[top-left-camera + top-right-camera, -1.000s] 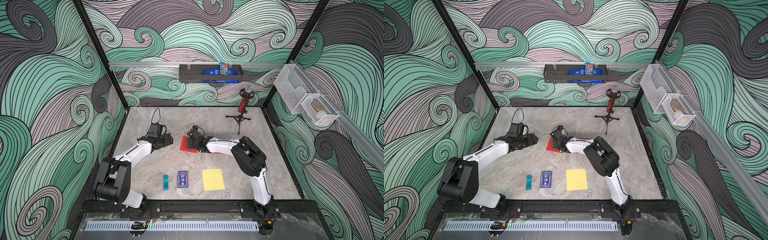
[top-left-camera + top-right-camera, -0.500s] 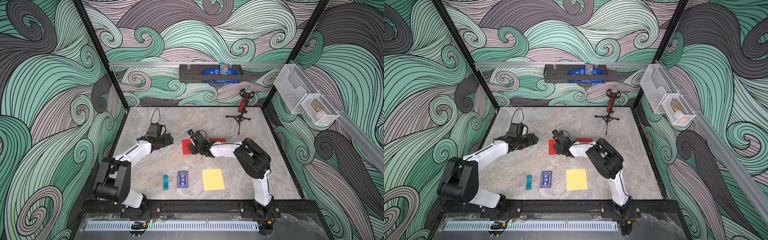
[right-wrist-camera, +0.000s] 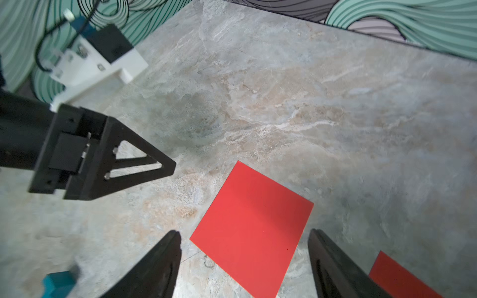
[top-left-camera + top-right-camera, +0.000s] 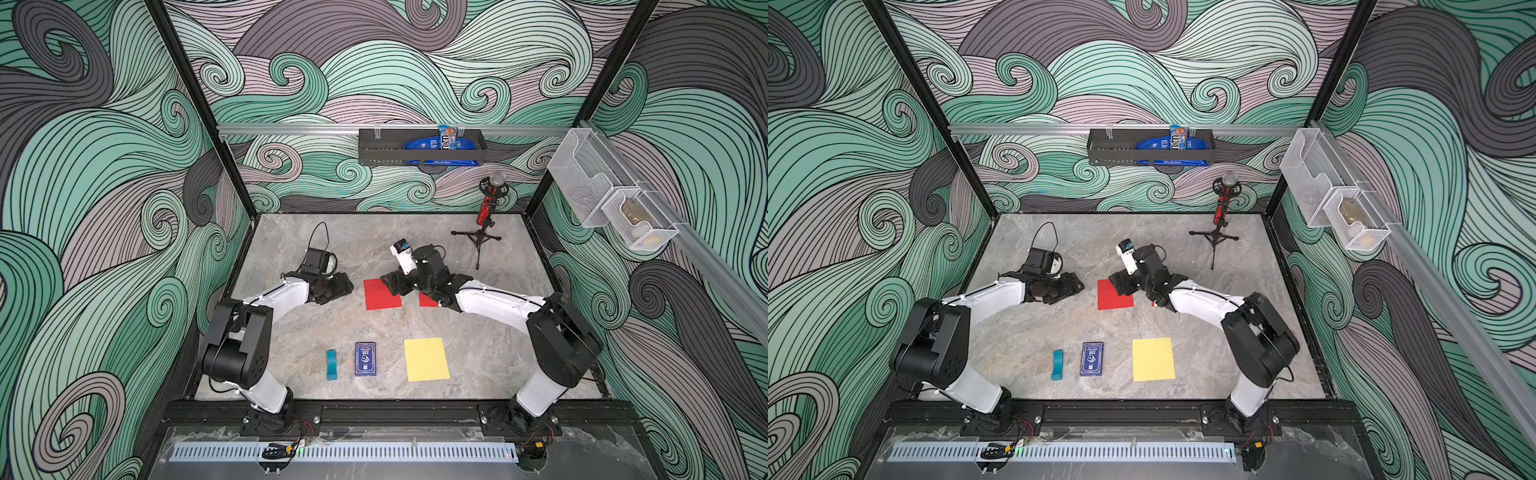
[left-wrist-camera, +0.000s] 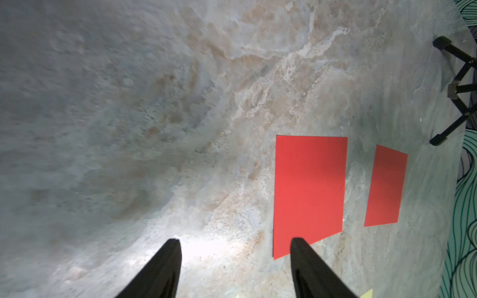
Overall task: Fold the square paper along the opposite sides
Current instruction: Pick up the paper from the center of the board.
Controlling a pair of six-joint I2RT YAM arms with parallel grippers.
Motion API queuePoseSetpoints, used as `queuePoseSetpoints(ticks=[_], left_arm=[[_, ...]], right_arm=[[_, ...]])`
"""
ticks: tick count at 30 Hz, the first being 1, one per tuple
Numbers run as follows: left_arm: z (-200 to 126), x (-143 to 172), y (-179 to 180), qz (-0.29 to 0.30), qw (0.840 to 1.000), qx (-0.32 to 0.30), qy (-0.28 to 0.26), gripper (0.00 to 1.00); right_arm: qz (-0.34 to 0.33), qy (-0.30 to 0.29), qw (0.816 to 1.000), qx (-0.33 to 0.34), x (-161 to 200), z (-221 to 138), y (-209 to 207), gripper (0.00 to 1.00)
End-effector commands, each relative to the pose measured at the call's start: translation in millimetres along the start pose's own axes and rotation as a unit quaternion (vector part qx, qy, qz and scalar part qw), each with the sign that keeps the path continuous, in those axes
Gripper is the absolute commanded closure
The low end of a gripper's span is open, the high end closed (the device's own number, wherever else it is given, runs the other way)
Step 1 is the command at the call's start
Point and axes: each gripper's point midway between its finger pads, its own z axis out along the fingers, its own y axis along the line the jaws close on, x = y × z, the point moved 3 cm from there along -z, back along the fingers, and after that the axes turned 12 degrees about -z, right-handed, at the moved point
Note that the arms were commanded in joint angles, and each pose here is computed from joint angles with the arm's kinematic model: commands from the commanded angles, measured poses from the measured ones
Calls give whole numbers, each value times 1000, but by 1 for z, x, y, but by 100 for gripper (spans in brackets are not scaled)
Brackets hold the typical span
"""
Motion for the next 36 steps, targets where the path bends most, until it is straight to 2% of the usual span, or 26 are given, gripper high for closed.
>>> queuePoseSetpoints(ticks=[1,5,14,25,36], left_arm=[[8,4,-27,13,999,30,32,26],[24,12,-38,24,998,33,57,20],[49,15,-43,28,996,18,80,20],[71,25,-23,30,994,-12,102,17],[76,39,-14,22,992,-9,127,18]], right_arm=[[134,66,983,-104,49,0,-1,22],[147,82,979,-116,66,1,-6,24],[151,116,974,-121,90,21,-12,36],[154,136,972,-115,101,43,-16,36],[142,154,965,-155,108,59,21,38]])
